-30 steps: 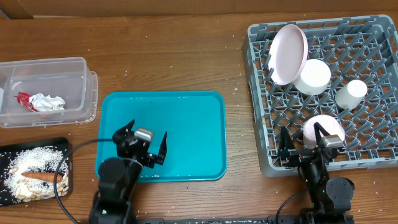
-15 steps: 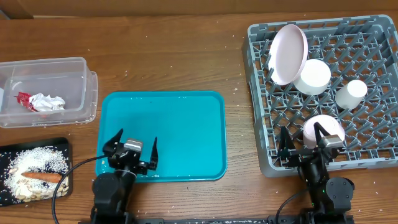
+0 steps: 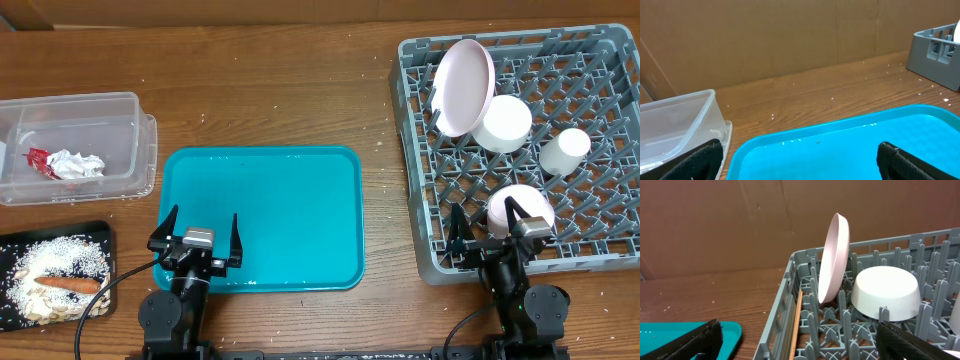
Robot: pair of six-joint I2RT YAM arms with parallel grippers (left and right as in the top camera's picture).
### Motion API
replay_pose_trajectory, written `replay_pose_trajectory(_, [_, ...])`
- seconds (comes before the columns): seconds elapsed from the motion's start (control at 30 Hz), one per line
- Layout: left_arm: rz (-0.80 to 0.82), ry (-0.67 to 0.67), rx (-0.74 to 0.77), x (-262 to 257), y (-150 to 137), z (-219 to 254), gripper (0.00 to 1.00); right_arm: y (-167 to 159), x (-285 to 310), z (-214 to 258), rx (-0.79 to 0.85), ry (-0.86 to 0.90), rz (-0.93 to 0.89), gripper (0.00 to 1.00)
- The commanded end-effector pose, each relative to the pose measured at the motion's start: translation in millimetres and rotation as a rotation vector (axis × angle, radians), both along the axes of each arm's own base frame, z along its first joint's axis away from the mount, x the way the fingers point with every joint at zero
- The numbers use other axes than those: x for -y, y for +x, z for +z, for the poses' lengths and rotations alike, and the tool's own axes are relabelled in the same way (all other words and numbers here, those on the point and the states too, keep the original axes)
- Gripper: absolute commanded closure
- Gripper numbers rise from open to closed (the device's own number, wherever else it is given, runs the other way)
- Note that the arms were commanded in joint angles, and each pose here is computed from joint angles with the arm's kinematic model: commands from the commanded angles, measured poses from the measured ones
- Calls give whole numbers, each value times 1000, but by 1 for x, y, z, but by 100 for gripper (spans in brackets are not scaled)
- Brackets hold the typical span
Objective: Sort waste into correct bins and load items into the dishwasher
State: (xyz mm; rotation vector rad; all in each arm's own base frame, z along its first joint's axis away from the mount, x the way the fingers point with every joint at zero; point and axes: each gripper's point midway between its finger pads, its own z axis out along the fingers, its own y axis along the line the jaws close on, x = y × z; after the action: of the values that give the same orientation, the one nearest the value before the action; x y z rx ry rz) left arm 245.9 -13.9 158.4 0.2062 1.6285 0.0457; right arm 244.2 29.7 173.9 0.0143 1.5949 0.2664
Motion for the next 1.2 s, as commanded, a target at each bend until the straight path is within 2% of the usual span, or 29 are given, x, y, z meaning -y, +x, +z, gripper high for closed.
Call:
replay_pose_trajectory(0.0, [23,15,8,-5,0,1,0,0,2,-2,5,-3,-13,0])
replay_pose_trajectory(0.2, [68,16,8,-16,0,1,0,0,2,-2,5,-4,-13,0])
replay_pose_trajectory(1.17, [66,15,6,-16,0,0,0,0,2,-2,5,-4,-13,0])
